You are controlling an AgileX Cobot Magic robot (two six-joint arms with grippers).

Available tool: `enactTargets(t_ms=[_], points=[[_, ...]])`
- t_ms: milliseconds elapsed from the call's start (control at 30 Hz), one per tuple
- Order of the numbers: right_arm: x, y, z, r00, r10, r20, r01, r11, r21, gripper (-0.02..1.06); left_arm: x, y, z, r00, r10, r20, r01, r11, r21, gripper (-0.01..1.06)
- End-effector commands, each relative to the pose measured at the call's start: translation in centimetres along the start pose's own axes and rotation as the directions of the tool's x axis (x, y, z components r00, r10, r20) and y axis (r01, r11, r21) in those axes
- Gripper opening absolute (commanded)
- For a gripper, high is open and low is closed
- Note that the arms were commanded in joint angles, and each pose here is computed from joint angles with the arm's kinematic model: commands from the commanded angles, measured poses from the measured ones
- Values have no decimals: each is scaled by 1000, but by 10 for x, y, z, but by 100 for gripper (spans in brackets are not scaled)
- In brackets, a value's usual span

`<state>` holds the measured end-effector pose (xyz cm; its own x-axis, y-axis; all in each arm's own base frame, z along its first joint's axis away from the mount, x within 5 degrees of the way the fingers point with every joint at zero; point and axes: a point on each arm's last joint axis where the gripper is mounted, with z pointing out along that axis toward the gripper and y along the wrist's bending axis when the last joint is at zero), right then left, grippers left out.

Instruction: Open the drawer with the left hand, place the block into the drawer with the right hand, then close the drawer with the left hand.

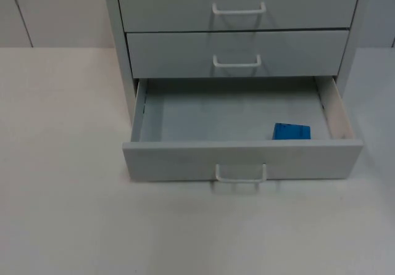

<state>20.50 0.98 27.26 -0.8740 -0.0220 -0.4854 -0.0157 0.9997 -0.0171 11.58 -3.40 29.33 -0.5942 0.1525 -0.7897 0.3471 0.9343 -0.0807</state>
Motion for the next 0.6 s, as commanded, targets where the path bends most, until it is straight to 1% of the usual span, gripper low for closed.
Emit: enactTargets(t_ms=[0,33,67,100,133,200,233,333,367,400,467,533,567], points=[[2,1,0,1000,1,-10,-1,1000,-7,105,-7,-3,4,1000,9,2,-9,998,56,0],[3,1,0,1000,1,-14,-1,1000,-7,105,-10,-5,8,999,36,-26,-33,995,93,0],[3,1,0,1000,1,-14,-1,1000,-7,105,-10,-5,8,999,36,-26,-33,995,93,0],[2,1,0,1000,1,-12,-1,1000,-7,105,-18,-6,15,997,49,-58,-41,990,138,0],[2,2,0,1000,3,-7,-3,1000,-10,105,-24,-5,18,996,50,-72,-39,988,148,0],[1,2,0,1000,7,1,-7,1000,-14,105,-36,-6,24,993,89,-82,-75,984,160,0],[1,2,0,1000,7,1,-7,1000,-14,105,-36,-6,24,993,89,-82,-75,984,160,0],[1,3,0,1000,17,6,-17,1000,-25,105,-53,-15,34,986,156,-66,-143,976,165,0],[0,3,0,1000,17,8,-17,1000,-26,105,-57,-18,38,981,182,-68,-170,973,154,0],[0,3,0,1000,17,8,-17,1000,-26,105,-57,-18,38,981,182,-68,-170,973,154,0],[0,3,0,1000,17,8,-17,1000,-26,105,-62,-31,50,959,270,-85,-257,956,143,0],[0,3,0,1000,17,8,-17,1000,-26,105,-61,-43,63,923,360,-134,-346,931,113,0],[0,3,0,1000,17,8,-17,1000,-26,105,-61,-43,63,923,360,-134,-346,931,113,0]])
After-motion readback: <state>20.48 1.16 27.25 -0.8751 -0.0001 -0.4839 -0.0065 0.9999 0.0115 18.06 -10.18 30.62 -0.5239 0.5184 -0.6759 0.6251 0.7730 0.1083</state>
